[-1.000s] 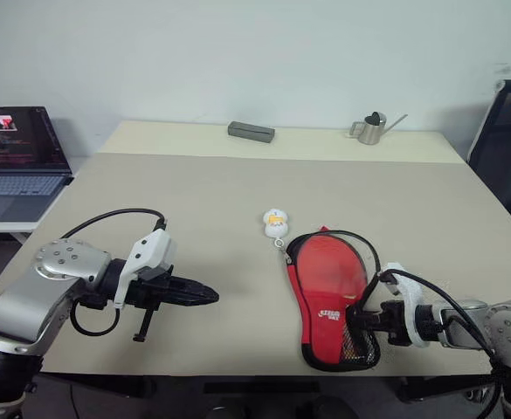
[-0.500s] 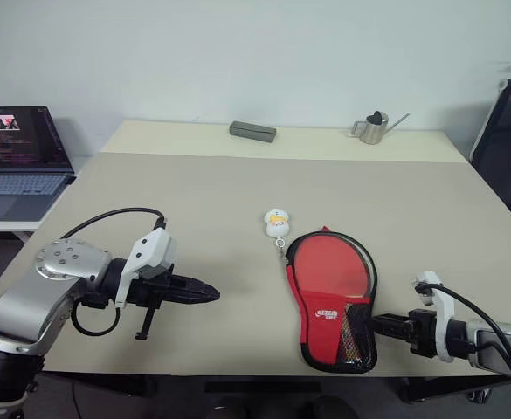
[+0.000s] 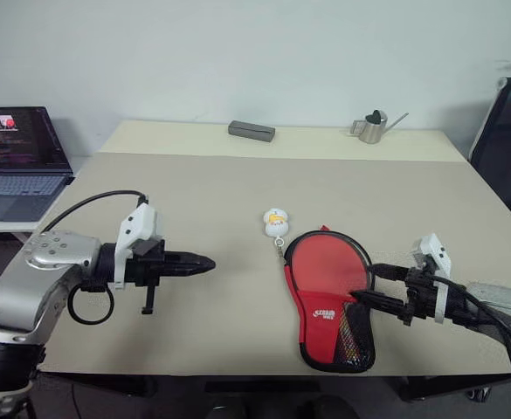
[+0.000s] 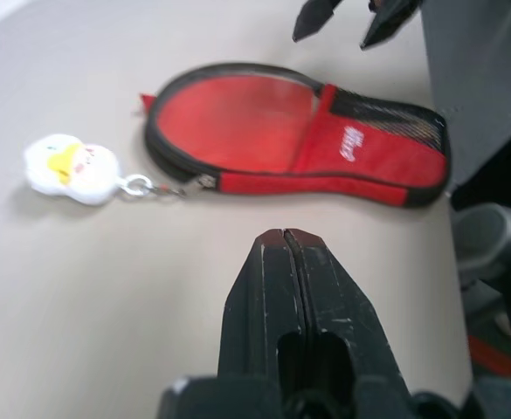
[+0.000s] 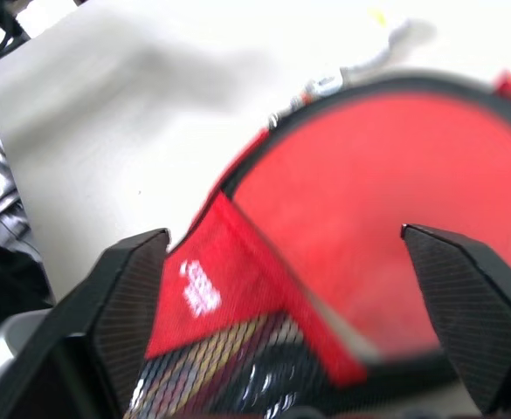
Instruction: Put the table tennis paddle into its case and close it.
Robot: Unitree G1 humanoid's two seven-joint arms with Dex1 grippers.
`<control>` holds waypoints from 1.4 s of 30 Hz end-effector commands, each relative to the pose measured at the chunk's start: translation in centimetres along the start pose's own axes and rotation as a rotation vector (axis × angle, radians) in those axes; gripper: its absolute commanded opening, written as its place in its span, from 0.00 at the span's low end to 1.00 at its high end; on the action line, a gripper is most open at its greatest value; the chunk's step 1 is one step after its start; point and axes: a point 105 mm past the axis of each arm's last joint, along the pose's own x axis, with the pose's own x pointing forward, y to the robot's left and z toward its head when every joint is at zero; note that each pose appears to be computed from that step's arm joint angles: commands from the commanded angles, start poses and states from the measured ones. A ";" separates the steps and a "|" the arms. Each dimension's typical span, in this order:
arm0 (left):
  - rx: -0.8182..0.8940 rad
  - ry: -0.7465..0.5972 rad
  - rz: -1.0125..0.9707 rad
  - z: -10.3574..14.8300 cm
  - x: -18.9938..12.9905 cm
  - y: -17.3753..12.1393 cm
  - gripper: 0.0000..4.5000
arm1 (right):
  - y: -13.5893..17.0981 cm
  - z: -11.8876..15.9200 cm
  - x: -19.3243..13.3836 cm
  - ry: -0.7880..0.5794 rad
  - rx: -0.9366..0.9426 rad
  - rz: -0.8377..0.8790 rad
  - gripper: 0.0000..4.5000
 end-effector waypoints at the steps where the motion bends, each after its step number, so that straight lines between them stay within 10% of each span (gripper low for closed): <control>1: 0.011 -0.048 0.124 1.2 -1.0 1.7 0.00 | 1.0 1.2 1.3 -0.048 -0.126 0.050 0.99; 13: -0.009 -0.030 0.270 -0.1 -0.7 3.8 0.00 | -0.2 1.7 6.8 -0.094 -0.146 0.050 0.99; 33: -0.072 0.115 0.246 -2.4 4.9 6.1 0.00 | -1.7 -5.1 11.2 0.067 -0.083 -0.093 0.99; 42: -0.084 0.097 0.247 -2.5 7.9 8.1 0.59 | -1.2 -5.5 12.3 0.055 -0.061 -0.126 1.00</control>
